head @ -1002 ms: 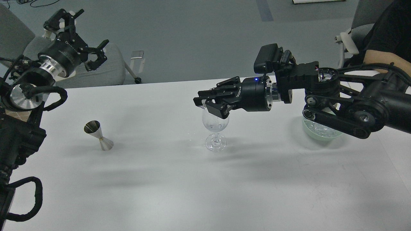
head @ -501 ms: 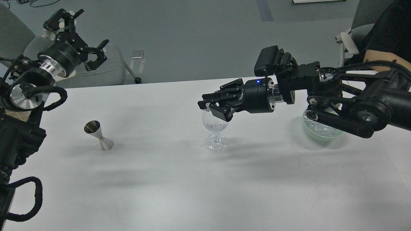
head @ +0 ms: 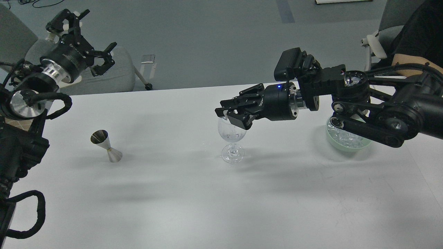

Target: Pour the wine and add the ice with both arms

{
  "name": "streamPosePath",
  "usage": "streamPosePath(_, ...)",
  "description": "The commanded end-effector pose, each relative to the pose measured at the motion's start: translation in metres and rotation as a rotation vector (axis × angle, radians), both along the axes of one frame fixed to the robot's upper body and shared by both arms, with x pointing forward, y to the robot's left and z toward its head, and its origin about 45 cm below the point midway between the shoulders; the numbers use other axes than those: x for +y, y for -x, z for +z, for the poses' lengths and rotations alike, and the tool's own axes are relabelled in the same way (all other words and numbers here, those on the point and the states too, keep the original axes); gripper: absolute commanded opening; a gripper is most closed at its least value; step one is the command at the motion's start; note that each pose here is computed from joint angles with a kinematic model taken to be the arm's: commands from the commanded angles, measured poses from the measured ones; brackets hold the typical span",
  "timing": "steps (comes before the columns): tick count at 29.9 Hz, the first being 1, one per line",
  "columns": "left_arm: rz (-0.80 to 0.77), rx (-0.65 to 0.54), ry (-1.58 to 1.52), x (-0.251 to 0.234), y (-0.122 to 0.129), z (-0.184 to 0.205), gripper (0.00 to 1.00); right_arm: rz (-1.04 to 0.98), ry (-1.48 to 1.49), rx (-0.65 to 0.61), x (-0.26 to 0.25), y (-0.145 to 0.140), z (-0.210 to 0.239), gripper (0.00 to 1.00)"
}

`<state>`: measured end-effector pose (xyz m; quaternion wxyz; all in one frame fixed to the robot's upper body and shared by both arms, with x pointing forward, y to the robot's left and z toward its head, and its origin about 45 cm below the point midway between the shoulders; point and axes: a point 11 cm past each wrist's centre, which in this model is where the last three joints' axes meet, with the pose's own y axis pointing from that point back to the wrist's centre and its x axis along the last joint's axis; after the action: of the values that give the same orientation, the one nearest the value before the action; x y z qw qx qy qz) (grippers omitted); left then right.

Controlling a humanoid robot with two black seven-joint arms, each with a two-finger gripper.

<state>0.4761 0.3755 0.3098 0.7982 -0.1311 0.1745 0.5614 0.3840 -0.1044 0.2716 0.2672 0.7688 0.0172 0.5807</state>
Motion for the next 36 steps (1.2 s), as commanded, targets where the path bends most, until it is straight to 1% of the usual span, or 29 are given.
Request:
streamPosePath(1, 0.0, 0.001, 0.0, 0.0, 0.0, 0.0, 0.98, -0.006, -0.008, 0.002, 0.001, -0.001, 0.001, 0.53)
streamPosePath(3, 0.0, 0.001, 0.0, 0.0, 0.0, 0.0, 0.98, -0.008, -0.009, 0.002, 0.001, -0.001, 0.001, 0.55)
streamPosePath(4, 0.0, 0.001, 0.0, 0.0, 0.0, 0.0, 0.98, -0.01, -0.01, 0.003, 0.001, -0.001, 0.001, 0.58)
streamPosePath(11, 0.001, 0.0, -0.001, 0.001, 0.0, 0.0, 0.98, -0.013, -0.019, 0.0, 0.001, -0.002, 0.003, 0.58)
streamPosePath(12, 0.001, 0.0, -0.001, 0.001, 0.0, 0.0, 0.98, -0.019, -0.028, -0.009, 0.001, -0.004, 0.006, 0.63)
streamPosePath(14, 0.002, -0.001, 0.0, 0.001, 0.0, 0.0, 0.98, -0.032, -0.067, -0.028, 0.002, -0.01, 0.016, 0.91)
streamPosePath(15, 0.002, -0.001, 0.0, 0.001, 0.0, 0.0, 0.98, -0.044, -0.092, -0.033, 0.002, -0.013, 0.023, 1.0)
streamPosePath(20, 0.007, -0.01, 0.003, 0.003, -0.001, 0.004, 0.98, -0.163, -0.271, -0.001, -0.005, -0.041, 0.062, 1.0)
streamPosePath(26, 0.008, -0.019, 0.009, 0.003, -0.002, 0.009, 0.98, -0.319, -0.398, -0.061, -0.031, -0.083, 0.101, 1.0)
streamPosePath(30, -0.001, -0.036, 0.003, -0.001, -0.007, 0.02, 0.98, -0.439, -0.517, -0.082, -0.052, -0.11, 0.124, 1.0)
streamPosePath(33, 0.01, -0.04, 0.015, -0.002, -0.009, 0.023, 0.98, -0.525, -0.636, -0.059, -0.065, -0.125, 0.136, 1.0)
streamPosePath(36, 0.01, -0.027, 0.011, -0.004, -0.011, 0.023, 0.98, -0.587, -0.738, -0.02, -0.078, -0.134, 0.141, 1.0)
